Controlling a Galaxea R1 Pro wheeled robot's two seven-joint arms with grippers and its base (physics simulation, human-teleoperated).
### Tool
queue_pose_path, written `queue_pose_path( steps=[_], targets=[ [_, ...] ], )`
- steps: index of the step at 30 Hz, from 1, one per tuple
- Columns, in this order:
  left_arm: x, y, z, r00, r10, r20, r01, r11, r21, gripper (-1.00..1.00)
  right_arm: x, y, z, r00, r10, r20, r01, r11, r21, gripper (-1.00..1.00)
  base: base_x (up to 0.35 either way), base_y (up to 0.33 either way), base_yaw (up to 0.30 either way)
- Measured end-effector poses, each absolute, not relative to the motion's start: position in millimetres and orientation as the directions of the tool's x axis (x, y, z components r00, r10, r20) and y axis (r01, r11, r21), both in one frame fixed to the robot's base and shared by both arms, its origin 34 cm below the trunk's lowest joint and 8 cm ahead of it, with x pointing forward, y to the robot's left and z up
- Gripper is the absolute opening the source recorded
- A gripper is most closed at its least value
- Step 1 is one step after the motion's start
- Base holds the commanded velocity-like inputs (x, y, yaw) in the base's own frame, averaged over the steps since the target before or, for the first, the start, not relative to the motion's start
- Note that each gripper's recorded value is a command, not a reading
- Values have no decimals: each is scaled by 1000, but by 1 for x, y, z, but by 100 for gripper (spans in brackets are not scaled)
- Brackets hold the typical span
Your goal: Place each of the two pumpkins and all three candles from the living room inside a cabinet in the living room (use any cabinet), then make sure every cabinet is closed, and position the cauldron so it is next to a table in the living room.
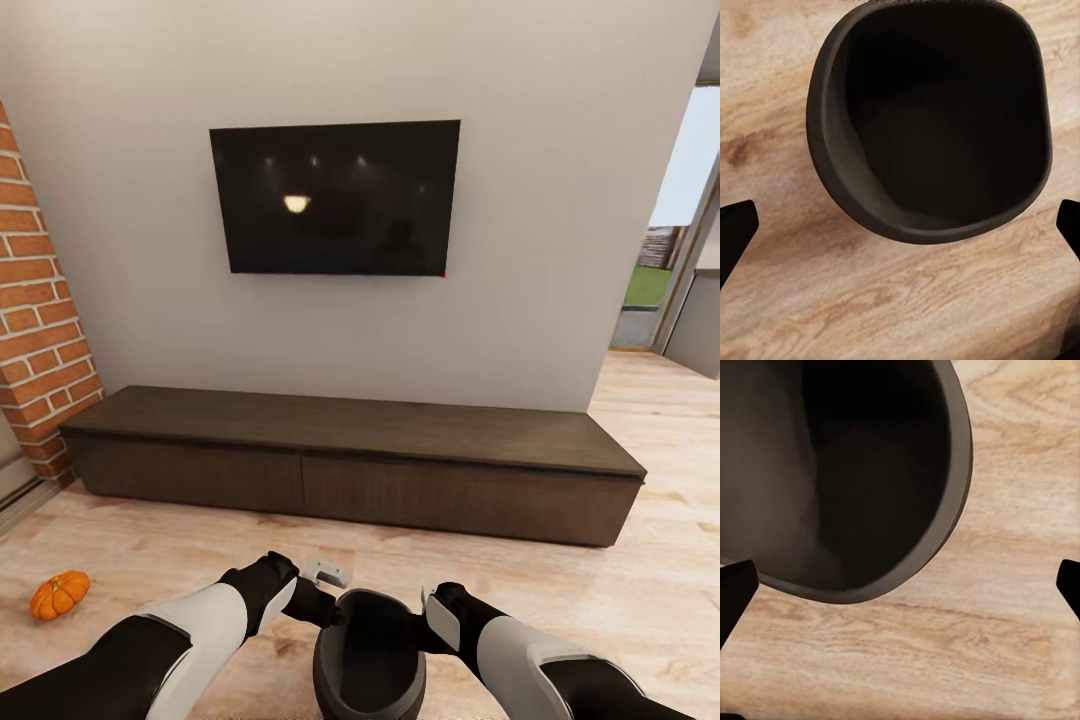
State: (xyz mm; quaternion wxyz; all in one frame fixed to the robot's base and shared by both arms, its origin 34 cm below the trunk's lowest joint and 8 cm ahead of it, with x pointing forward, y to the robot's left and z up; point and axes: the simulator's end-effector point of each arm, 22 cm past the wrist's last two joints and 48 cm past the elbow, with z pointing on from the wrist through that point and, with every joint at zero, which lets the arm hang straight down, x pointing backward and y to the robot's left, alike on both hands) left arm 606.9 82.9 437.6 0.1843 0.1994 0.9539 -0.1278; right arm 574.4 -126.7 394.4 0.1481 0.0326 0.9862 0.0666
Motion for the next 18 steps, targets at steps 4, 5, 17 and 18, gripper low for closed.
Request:
queue_pose_path(
  steps=[4,5,17,18],
  targets=[
    [607,83,436,-851,334,-405,428,887,-170,100,574,-127,392,-954,84,-288,45,989,141,100,0,0,0],
    [606,83,433,-851,334,-405,429,887,-170,100,573,-127,390,-954,84,-288,45,989,141,100,0,0,0],
    [600,83,407,-851,334,-406,429,887,-169,100,569,-127,364,-952,85,-294,45,989,140,100,0,0,0],
    [600,83,405,-851,334,-406,429,887,-169,100,568,-127,362,-952,86,-295,46,989,140,100,0,0,0]
  ],
)
